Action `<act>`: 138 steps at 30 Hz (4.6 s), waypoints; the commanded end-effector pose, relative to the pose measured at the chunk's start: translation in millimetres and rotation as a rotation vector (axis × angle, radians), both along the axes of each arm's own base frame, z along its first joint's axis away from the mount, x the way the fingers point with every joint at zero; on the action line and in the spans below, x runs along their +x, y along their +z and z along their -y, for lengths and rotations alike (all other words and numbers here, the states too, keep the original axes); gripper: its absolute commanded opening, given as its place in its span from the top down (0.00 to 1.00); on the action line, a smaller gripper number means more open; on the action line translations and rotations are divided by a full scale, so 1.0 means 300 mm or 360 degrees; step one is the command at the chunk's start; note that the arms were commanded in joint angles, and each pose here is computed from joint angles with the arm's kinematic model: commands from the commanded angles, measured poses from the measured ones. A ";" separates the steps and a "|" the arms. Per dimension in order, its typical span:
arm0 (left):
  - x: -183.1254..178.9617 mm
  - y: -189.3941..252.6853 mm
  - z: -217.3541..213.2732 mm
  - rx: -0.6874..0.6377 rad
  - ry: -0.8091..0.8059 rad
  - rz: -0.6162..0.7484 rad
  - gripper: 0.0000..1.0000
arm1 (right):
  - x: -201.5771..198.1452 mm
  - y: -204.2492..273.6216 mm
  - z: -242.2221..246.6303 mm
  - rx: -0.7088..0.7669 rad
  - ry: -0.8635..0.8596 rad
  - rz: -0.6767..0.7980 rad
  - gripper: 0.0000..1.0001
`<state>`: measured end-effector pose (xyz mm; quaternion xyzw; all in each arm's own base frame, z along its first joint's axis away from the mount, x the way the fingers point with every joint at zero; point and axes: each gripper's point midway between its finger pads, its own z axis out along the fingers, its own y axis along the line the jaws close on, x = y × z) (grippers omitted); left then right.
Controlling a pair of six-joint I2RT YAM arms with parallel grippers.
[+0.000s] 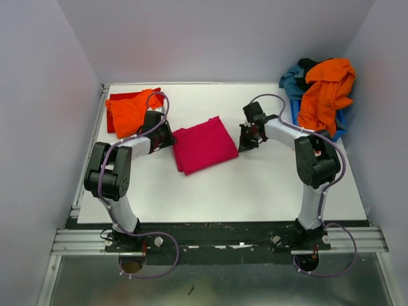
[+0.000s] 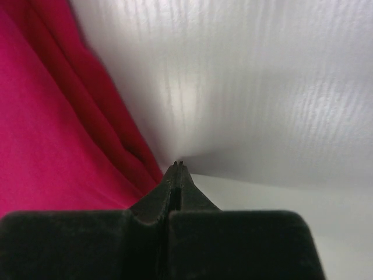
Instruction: Fold and stack the t-shirts
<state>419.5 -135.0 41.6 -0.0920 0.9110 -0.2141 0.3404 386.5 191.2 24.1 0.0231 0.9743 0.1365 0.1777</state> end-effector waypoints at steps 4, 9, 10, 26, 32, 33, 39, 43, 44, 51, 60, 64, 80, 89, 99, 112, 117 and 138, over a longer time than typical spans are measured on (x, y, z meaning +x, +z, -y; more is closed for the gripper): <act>0.030 0.005 -0.020 -0.0113 0.0027 0.0030 0.67 | -0.073 -0.003 -0.031 -0.0067 0.0055 -0.0015 0.99; 0.039 0.038 -0.050 -0.0117 0.0086 0.0080 0.41 | -0.141 0.028 -0.048 -0.0037 0.0157 0.0015 0.99; 0.040 0.037 -0.053 -0.0121 0.0089 0.0076 0.40 | -0.149 0.034 -0.051 -0.0031 0.0181 0.0025 0.99; 0.044 0.060 -0.065 -0.0181 0.0184 0.0126 0.39 | 0.043 0.071 -0.010 -0.0321 0.0020 0.0101 0.99; 0.039 0.078 -0.089 -0.0178 0.0203 0.0149 0.36 | -0.015 0.005 -0.066 -0.0254 0.0083 0.0025 0.99; 0.037 0.075 -0.091 -0.0184 0.0207 0.0149 0.34 | -0.035 0.004 -0.081 -0.0236 0.0103 0.0023 0.99; 0.038 0.079 -0.102 -0.0219 0.0216 0.0167 0.30 | -0.159 0.032 -0.166 -0.0174 0.0260 0.0046 0.99; 0.040 0.071 -0.097 -0.0241 0.0196 0.0152 0.28 | -0.207 0.066 -0.162 -0.0143 0.0297 0.0043 0.99; 0.042 0.073 -0.092 -0.0251 0.0184 0.0157 0.28 | -0.209 0.078 -0.151 -0.0160 0.0295 0.0055 0.99; 0.063 0.067 -0.066 -0.0292 0.0127 0.0146 0.34 | -0.122 0.167 -0.074 -0.0137 0.0239 0.0093 0.89; 0.072 0.044 -0.068 -0.0286 0.0137 0.0117 0.34 | 0.050 0.271 -0.132 0.0404 0.0207 0.0235 0.16; 0.078 0.033 -0.065 -0.0287 0.0127 0.0105 0.34 | 0.111 0.270 -0.209 0.0572 0.0262 0.0247 0.16; 0.118 0.028 -0.060 -0.0301 0.0146 0.0085 0.35 | 0.277 0.099 -0.216 0.0479 0.0045 0.0183 0.28; 0.120 0.000 -0.054 -0.0317 0.0142 0.0058 0.36 | 0.283 0.007 -0.229 0.0493 0.0017 0.0047 0.33; 0.129 -0.020 -0.055 -0.0318 0.0158 0.0031 0.38 | 0.259 -0.021 -0.269 0.0473 0.0025 -0.0028 0.40; 0.126 -0.035 -0.066 -0.0275 0.0161 0.0017 0.44 | 0.261 -0.014 -0.356 0.0514 0.0042 -0.0023 0.65; 0.145 -0.046 -0.068 -0.0258 0.0156 0.0012 0.63 | 0.273 -0.008 -0.352 0.0478 0.0047 0.0019 0.99; 0.026 0.264 -0.159 -0.0124 0.0287 0.0331 1.00 | 0.158 0.377 -0.375 0.0713 0.0386 0.0474 0.99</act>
